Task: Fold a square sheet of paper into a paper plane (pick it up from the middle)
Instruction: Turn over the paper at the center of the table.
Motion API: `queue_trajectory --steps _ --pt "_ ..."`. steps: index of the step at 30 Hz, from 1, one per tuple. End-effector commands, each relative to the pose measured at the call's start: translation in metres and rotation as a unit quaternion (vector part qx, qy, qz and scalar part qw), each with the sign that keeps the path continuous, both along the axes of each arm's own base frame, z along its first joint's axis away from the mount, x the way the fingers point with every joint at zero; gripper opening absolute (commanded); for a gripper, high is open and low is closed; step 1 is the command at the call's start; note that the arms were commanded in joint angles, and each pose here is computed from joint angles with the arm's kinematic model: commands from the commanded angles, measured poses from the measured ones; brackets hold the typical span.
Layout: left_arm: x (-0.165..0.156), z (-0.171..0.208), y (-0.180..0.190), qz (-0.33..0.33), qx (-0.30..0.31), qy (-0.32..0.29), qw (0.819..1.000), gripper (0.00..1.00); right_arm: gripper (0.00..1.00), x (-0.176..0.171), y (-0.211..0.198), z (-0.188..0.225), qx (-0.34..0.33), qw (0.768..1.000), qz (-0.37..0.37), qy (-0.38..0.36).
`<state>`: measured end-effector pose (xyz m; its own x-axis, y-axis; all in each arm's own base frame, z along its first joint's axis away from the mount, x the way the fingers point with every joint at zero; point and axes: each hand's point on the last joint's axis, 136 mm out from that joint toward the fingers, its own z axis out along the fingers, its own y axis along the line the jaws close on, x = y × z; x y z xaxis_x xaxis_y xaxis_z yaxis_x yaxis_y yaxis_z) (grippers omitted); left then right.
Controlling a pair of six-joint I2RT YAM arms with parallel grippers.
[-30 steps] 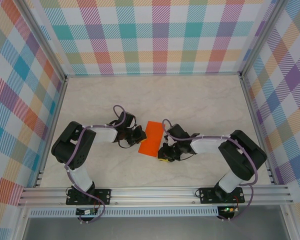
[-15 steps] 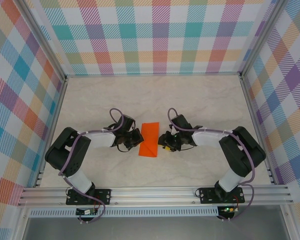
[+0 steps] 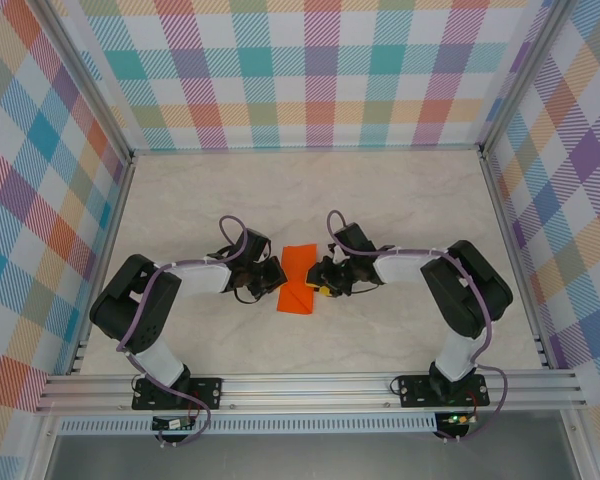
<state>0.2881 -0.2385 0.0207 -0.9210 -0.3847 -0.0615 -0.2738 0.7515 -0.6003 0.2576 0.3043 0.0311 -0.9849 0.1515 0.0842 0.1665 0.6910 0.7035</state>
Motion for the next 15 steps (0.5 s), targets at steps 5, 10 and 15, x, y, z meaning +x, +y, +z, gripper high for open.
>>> queue_trajectory --steps 5,10,15 --pt "0.002 0.011 -0.006 -0.016 -0.006 -0.012 1.000 0.04 0.27 0.001 0.017 0.005 0.026 0.999 0.035 -0.008" --pt "0.004 0.034 0.001 -0.008 0.001 -0.038 0.999 0.15 0.22 0.000 0.016 0.007 0.024 0.999 0.044 -0.016" --pt "0.004 0.064 0.025 0.020 0.032 -0.080 0.996 0.27 0.15 0.001 0.009 0.021 0.002 0.997 0.058 -0.042"
